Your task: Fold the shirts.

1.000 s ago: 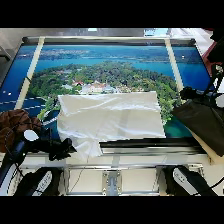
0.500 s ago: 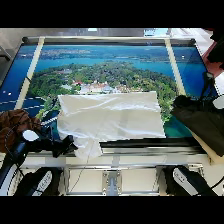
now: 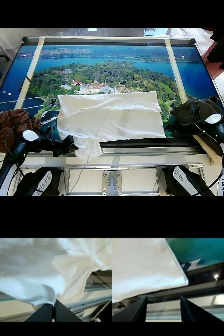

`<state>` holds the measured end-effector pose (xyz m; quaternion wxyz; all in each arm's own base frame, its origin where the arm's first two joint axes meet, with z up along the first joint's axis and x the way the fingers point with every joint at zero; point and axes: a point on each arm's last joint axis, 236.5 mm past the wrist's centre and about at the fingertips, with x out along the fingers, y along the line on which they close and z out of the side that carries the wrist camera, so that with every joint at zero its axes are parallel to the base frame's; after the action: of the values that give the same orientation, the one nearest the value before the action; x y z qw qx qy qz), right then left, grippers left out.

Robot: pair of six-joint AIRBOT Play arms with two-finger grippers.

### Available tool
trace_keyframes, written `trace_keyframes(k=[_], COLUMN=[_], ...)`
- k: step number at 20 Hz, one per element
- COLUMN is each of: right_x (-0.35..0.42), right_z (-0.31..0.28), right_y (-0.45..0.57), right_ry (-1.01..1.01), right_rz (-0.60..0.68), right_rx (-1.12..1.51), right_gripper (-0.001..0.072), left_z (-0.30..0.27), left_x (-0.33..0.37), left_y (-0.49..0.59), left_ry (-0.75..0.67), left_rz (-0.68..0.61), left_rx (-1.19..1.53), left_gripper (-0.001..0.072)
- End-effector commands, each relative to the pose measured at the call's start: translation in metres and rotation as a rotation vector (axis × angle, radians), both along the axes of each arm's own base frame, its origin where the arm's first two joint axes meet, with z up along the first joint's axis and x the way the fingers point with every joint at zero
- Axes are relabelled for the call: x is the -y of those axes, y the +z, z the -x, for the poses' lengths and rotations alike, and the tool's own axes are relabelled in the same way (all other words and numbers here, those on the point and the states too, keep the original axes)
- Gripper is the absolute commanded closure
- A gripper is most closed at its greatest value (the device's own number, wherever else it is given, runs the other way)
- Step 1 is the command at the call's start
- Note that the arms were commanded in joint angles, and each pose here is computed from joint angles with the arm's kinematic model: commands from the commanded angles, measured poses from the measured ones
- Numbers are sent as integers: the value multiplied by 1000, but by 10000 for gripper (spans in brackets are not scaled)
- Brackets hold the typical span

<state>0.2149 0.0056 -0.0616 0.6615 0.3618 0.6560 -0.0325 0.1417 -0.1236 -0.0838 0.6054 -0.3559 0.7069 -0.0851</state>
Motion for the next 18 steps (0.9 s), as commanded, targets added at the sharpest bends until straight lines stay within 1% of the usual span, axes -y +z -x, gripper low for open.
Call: trace_keyframes(k=[1,6,10,13,14,15,16,17,18], right_x=[-19,-23,-13,-8,-6,-6,-7,-9,-14], right_z=[21,22,-4,-12,-14,-15,-16,-18,-24], right_y=[-14,-41,-49,-53,-53,-53,-52,-50,-45], right_ry=[-118,-212,-337,-372,-378,-382,-381,-372,-349], right_rz=[-127,-126,-110,-107,-100,-101,-106,-117,-139], right_rx=[-97,-81,11,28,34,37,41,56,90], right_gripper=[225,227,245,333,333,347,477,653,680], left_z=[-1,-1,-2,-3,-3,-4,-4,-4,-4], left_x=[-1,-1,1,2,3,4,4,4,4], left_y=[0,0,1,2,3,3,3,3,4], left_ry=[-4,-4,0,5,7,9,10,9,8], left_rz=[-3,-2,4,13,18,21,23,23,24], left_rx=[11,11,11,13,13,14,13,13,13], left_gripper=[697,696,697,697,696,697,696,697,697])
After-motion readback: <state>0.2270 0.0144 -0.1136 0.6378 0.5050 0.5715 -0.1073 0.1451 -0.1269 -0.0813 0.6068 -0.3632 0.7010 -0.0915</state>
